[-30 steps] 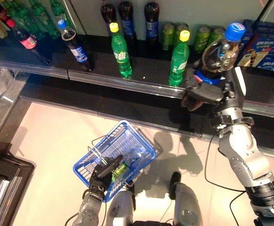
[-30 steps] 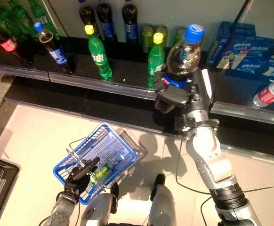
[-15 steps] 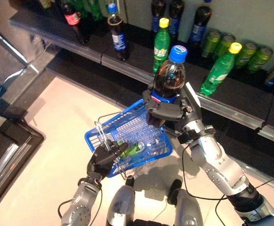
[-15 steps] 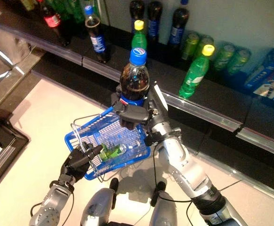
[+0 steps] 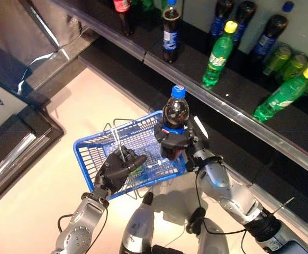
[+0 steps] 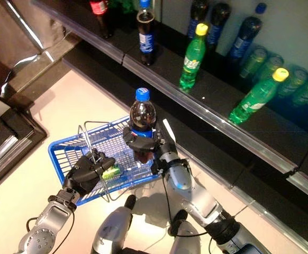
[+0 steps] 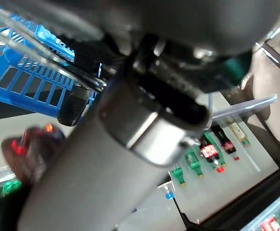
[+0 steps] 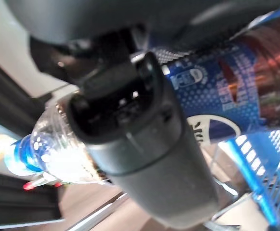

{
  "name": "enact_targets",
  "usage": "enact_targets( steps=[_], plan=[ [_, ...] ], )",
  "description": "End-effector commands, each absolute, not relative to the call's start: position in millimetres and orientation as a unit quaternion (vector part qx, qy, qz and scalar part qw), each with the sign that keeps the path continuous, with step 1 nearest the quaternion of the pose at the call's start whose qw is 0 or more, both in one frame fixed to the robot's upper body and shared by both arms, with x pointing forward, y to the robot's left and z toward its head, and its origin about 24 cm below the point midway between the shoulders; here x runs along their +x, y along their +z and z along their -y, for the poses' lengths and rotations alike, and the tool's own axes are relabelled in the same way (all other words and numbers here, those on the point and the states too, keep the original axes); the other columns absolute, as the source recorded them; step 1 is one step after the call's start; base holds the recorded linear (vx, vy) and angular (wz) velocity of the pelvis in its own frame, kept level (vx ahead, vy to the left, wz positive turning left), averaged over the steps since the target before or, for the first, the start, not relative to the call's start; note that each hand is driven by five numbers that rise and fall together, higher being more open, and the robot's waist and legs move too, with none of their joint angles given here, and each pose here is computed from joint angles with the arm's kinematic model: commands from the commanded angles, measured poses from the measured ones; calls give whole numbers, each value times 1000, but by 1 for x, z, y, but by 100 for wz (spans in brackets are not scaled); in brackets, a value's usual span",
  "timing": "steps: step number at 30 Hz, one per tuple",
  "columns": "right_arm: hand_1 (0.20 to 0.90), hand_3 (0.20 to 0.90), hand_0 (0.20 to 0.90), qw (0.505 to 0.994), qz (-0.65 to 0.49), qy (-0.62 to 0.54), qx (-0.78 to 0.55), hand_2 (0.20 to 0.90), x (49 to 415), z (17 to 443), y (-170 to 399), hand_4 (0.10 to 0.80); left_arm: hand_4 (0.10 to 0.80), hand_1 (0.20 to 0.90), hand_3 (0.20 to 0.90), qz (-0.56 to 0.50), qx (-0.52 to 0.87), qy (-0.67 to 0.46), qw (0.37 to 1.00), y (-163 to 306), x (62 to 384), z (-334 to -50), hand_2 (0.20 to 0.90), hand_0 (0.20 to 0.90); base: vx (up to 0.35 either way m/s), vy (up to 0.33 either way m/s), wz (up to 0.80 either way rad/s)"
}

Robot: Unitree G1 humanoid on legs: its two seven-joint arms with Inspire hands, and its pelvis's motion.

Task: Pick up the drink and place into the basket.

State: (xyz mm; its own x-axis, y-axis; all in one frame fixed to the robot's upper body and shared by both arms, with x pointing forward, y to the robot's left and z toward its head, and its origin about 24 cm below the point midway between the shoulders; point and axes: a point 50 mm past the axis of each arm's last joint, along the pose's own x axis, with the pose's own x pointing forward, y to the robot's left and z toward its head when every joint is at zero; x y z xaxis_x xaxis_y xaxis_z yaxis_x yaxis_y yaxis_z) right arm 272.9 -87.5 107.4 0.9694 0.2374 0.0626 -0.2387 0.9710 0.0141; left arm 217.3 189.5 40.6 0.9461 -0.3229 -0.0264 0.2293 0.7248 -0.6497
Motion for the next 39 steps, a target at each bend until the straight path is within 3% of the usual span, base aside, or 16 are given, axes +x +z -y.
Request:
enact_targets(
  steps=[1,18,31,39],
  plan=[
    [300,200,300,953,213,193,94,300,263,42,186,100,100,300,200,192,-325,-423,824,161,208,-145,300,300,40,4,18],
    [300,200,300,980,139,128,56,300,278,32,147,100,100,300,200,170,-323,-470,804,154,204,-140,300,300,32,9,7],
    [300,200,300,996,-57,69,-10,300,279,28,42,100,100,300,200,186,-335,-548,743,163,193,-125,300,300,33,2,6],
    [300,200,300,992,-105,70,-4,300,272,22,17,100,100,300,200,178,-328,-563,737,165,193,-118,300,300,1,-1,1]
  ],
)
